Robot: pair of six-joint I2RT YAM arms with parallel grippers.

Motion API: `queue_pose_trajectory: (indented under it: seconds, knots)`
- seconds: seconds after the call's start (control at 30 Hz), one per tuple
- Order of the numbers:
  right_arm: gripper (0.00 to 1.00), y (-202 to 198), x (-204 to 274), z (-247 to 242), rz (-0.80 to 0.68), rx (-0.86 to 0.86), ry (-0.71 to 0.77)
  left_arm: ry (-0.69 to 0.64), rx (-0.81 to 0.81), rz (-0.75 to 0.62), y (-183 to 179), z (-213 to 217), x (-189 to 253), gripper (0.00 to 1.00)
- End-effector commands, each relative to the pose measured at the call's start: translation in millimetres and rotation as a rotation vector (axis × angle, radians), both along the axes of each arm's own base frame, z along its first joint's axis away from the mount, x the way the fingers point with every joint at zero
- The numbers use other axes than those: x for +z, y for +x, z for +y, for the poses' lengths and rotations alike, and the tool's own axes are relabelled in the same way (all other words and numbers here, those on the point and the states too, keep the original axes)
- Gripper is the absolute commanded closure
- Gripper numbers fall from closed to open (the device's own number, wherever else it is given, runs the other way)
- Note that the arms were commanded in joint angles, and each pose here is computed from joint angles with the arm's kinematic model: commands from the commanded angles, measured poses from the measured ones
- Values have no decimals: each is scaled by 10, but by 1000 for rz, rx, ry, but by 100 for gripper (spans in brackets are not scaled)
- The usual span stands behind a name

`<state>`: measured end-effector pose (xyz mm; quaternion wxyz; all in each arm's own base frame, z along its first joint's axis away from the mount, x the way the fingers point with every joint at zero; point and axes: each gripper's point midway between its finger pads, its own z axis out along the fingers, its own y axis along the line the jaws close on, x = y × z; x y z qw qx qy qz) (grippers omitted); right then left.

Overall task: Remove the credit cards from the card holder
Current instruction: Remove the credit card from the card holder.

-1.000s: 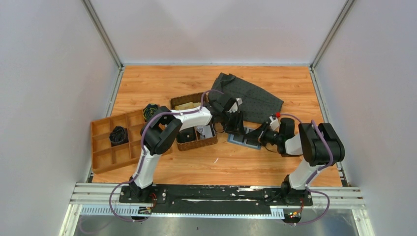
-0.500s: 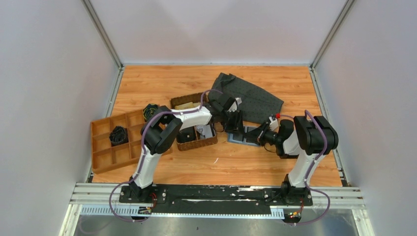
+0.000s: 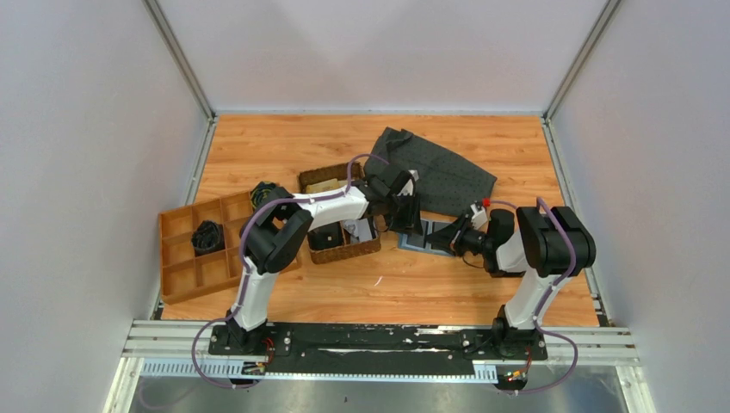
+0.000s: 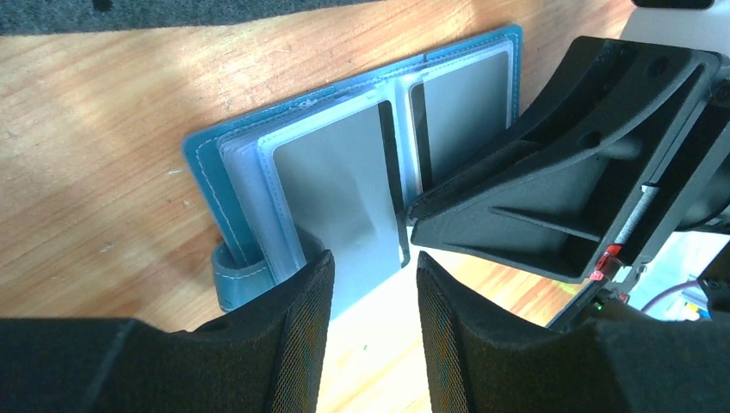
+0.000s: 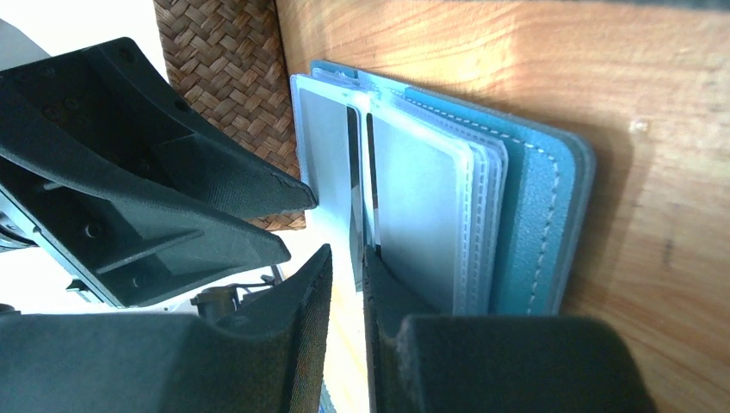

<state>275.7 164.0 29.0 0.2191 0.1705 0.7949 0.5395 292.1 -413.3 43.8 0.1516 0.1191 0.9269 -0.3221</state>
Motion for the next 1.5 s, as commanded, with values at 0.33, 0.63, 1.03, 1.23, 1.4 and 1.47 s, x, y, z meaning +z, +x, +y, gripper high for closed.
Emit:
queue_pose_trajectory:
  seconds: [0.33,0.63,1.03,1.23,1.4,1.47]
  knots:
    - [77,-51,-152,-92,33,-19,-81,171,49,2,-17,357,-282,55]
    - [77,-51,-163,-92,36,-17,-81,195,66,-24,15,423,-256,55]
    - [76,-30,-148,-99,41,-26,-74,124,19,44,-90,256,-352,55]
    - [75,-4,-130,-90,42,-30,-50,112,2,67,-140,200,-406,55]
    - [75,46,-131,-160,47,-64,-24,105,-5,89,-177,170,-466,55]
    - [76,48,-136,-174,52,-72,-13,101,-9,93,-190,156,-473,56]
